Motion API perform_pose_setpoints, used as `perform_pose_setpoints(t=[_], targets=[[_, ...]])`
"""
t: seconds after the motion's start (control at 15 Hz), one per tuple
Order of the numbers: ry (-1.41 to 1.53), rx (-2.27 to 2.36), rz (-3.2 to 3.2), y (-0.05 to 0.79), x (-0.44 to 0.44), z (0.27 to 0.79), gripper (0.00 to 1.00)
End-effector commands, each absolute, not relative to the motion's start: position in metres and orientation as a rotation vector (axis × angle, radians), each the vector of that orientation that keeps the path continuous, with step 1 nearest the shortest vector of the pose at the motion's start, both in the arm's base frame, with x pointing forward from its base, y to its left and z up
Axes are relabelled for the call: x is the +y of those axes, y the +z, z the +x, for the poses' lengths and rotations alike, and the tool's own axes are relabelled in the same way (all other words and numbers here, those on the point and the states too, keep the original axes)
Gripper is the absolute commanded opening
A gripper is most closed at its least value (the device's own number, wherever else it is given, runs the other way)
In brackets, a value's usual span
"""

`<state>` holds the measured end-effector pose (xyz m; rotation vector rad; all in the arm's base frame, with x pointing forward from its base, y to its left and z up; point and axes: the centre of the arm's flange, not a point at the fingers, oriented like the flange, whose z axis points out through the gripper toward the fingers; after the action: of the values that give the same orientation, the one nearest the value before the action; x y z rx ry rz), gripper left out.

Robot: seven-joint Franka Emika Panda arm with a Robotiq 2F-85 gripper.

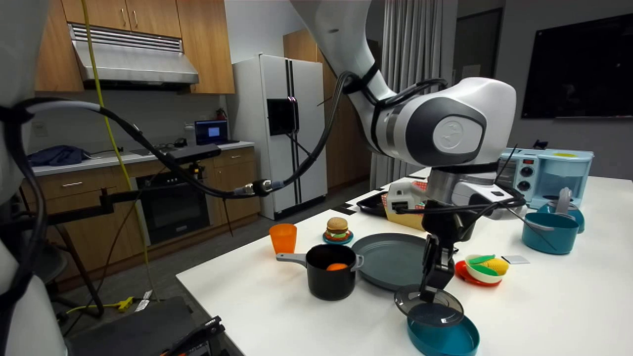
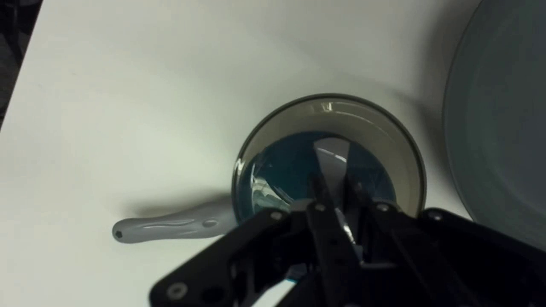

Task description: Take the lid on the black pot and put it on the blue pan

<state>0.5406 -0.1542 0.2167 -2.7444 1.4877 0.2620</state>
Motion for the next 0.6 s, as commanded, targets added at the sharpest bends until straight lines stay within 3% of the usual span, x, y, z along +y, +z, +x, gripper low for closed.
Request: perform_pose_setpoints(t=[0.0, 0.53], targets=[[0.255, 1.556, -2.75, 0.215, -0.16, 0.5485, 0.04], [0.251, 1.618, -2.721, 0.2078, -0.1679, 0.5535, 0.04]])
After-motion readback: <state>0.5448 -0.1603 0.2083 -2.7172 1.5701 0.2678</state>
